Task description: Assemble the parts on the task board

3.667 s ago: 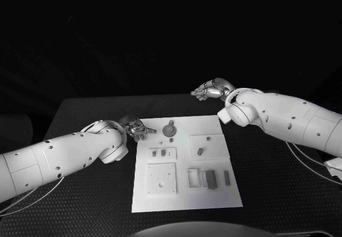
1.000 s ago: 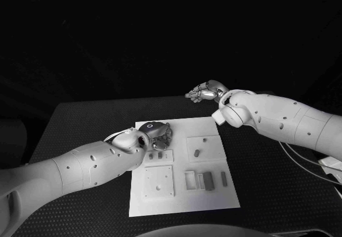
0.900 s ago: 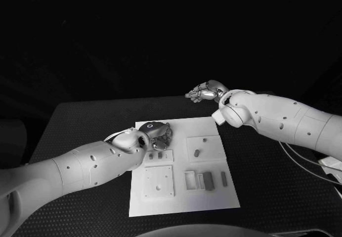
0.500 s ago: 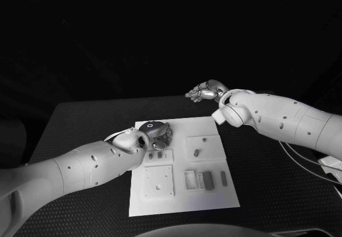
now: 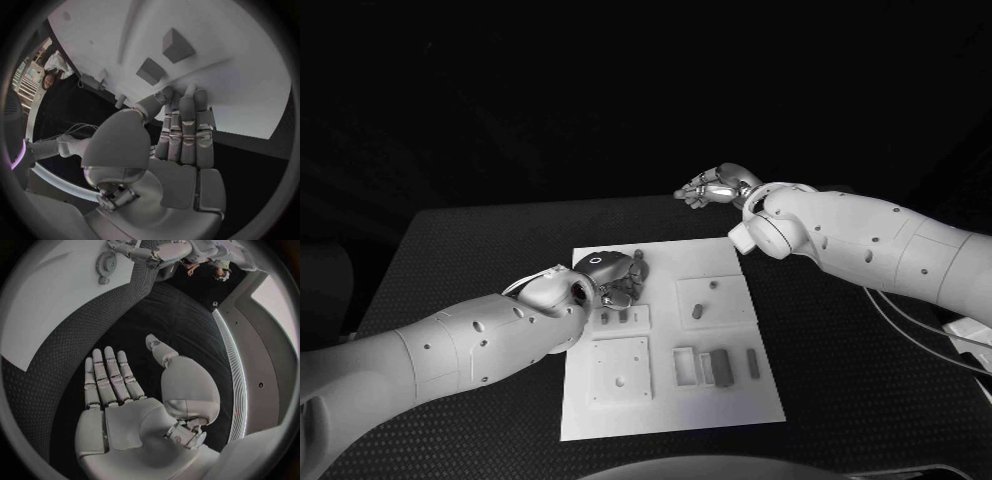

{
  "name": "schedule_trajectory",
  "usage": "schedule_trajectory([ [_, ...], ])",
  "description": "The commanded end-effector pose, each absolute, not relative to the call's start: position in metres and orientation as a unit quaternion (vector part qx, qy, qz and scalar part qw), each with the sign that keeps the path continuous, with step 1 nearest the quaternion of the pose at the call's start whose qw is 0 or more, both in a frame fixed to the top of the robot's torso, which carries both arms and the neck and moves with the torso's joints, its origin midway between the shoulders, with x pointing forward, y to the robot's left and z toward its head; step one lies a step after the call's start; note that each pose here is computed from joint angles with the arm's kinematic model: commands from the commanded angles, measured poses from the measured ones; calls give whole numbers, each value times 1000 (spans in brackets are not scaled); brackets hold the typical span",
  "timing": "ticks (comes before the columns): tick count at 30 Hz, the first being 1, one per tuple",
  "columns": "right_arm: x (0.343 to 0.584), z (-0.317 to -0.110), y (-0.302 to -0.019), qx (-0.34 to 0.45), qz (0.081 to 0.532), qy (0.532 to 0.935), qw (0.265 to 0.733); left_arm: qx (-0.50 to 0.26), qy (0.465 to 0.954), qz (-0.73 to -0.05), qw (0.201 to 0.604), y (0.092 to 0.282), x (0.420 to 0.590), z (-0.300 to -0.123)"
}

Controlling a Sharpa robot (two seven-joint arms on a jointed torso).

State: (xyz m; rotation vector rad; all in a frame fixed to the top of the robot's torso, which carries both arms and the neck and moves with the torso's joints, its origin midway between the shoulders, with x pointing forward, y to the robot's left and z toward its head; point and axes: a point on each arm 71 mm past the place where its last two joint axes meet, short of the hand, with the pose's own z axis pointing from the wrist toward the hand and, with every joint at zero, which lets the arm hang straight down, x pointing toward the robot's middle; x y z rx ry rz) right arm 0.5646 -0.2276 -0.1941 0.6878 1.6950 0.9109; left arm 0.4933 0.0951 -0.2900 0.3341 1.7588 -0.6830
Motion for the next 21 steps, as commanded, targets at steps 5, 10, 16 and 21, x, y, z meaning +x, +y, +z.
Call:
schedule_trajectory([
  [5,564,-194,-227,281,386,708,520,93,753,-323,566,100,496,-281],
  [10,564,-194,-229,282,385,708,520,71,749,-330,570,109,498,-270],
  [16,564,-194,-230,282,385,708,520,58,757,-330,561,123,498,-262],
  [21,563,-194,-231,283,383,708,521,59,772,-313,550,136,499,-264],
])
